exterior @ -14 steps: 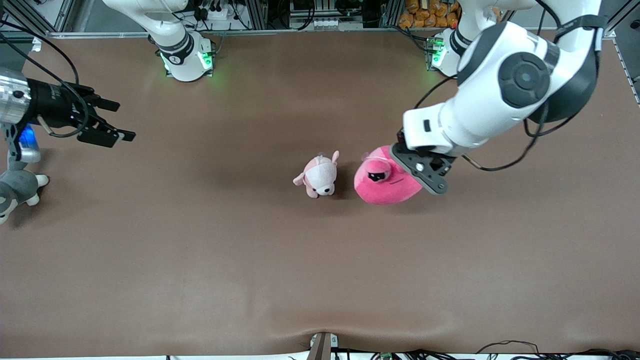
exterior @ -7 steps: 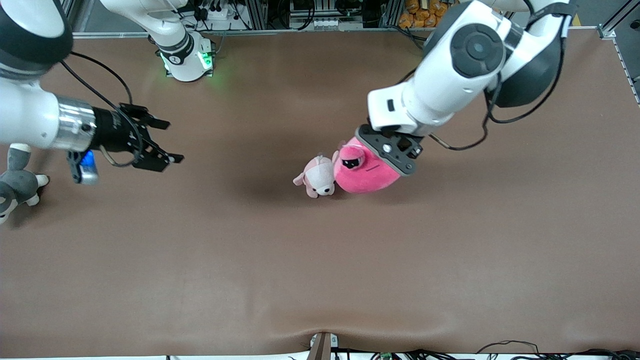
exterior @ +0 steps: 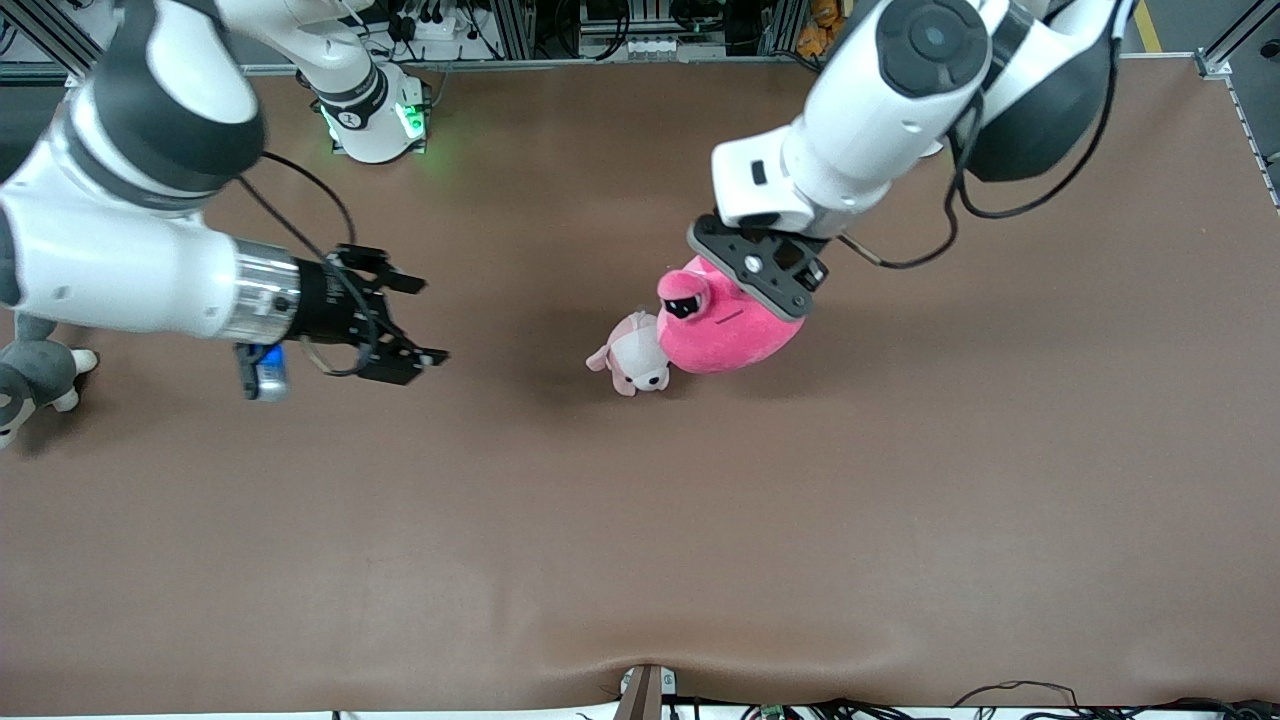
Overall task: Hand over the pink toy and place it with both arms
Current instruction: 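Reach the right gripper to the pink plush's head beside the left gripper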
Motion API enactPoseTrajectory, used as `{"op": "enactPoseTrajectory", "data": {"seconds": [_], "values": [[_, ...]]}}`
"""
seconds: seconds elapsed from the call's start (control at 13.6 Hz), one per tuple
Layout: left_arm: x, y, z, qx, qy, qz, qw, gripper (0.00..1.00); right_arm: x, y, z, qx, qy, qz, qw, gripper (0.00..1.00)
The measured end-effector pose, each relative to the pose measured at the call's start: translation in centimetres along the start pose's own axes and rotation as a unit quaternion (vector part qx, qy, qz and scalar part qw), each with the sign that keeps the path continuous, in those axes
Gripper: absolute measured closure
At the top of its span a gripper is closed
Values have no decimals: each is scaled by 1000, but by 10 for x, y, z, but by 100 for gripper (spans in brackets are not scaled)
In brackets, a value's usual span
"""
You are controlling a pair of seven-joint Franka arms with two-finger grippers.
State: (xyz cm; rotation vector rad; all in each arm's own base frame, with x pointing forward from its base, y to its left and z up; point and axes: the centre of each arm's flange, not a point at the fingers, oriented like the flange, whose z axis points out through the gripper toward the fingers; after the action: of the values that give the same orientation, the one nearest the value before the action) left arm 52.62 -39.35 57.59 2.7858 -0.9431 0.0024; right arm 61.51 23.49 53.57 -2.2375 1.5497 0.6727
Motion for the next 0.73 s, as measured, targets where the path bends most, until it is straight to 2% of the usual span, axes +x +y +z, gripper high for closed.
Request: {"op": "enactPoseTrajectory", "data": {"seconds": [0.15,0.51,0.73], "values": [[0,22,2,-1,0,0,1000,89,-19,-9,10,3,1,8,1000,0],[1,50,3,-3,8,-3,1000,89,-19,-15,11,5,1,10,1000,0],[3,68,4,-6,22,11,1000,89,-24,-15,9,4,-14,12,1000,0]]}}
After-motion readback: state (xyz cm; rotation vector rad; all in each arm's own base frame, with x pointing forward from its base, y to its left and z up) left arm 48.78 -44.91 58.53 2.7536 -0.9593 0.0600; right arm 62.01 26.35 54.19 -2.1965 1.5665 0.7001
